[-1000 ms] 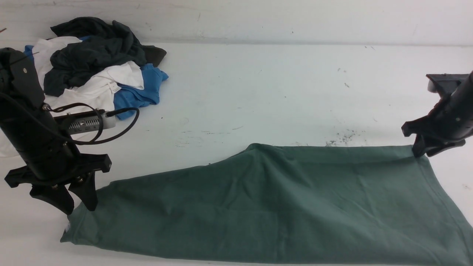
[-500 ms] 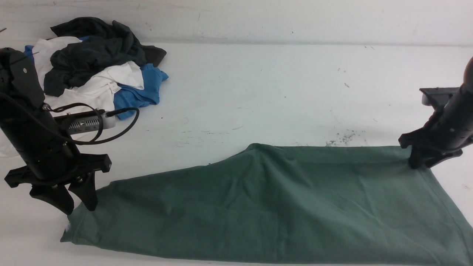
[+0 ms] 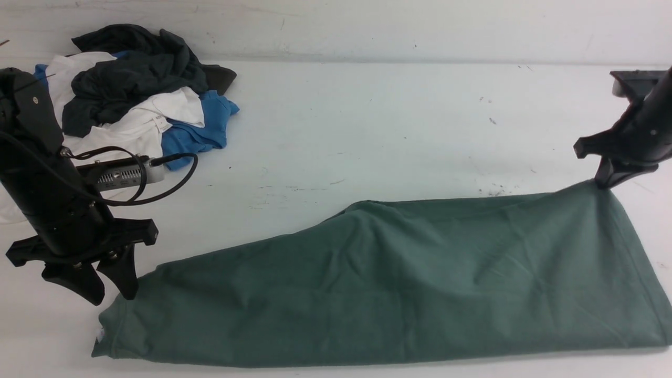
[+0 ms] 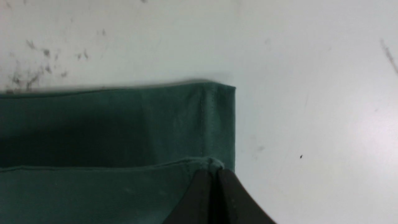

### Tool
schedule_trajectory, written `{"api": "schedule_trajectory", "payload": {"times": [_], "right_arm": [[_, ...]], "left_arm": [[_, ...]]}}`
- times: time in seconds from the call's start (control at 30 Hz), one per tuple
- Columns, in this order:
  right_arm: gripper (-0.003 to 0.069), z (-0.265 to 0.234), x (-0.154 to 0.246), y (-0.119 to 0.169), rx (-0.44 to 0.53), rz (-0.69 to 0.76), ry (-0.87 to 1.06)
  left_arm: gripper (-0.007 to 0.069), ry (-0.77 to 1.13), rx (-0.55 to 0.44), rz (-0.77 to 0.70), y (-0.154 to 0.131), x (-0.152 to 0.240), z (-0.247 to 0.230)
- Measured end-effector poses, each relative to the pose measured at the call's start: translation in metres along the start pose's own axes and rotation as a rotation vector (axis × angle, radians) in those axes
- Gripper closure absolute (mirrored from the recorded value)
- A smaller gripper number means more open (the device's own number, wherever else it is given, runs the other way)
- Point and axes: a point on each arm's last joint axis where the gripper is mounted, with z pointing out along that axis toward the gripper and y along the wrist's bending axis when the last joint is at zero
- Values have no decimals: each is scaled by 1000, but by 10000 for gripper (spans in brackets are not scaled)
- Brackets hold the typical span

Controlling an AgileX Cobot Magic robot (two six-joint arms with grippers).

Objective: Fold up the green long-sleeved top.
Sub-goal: Use both arms to drag the lower edge of the fabric forward and fold it over the upper edge

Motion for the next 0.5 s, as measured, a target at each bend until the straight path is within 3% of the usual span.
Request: {"api": "schedule_trajectory", "payload": {"times": [0.3, 0.37, 0.5], "right_arm": [[638, 21, -12, -5, 44, 51, -110], [600, 32, -14, -6, 46, 75, -129], [445, 47, -15, -7, 48, 113, -142]], "left_arm": [[322, 0, 0, 0, 0, 0, 0], [322, 0, 0, 0, 0, 0, 0], [322, 0, 0, 0, 0, 0, 0]]}}
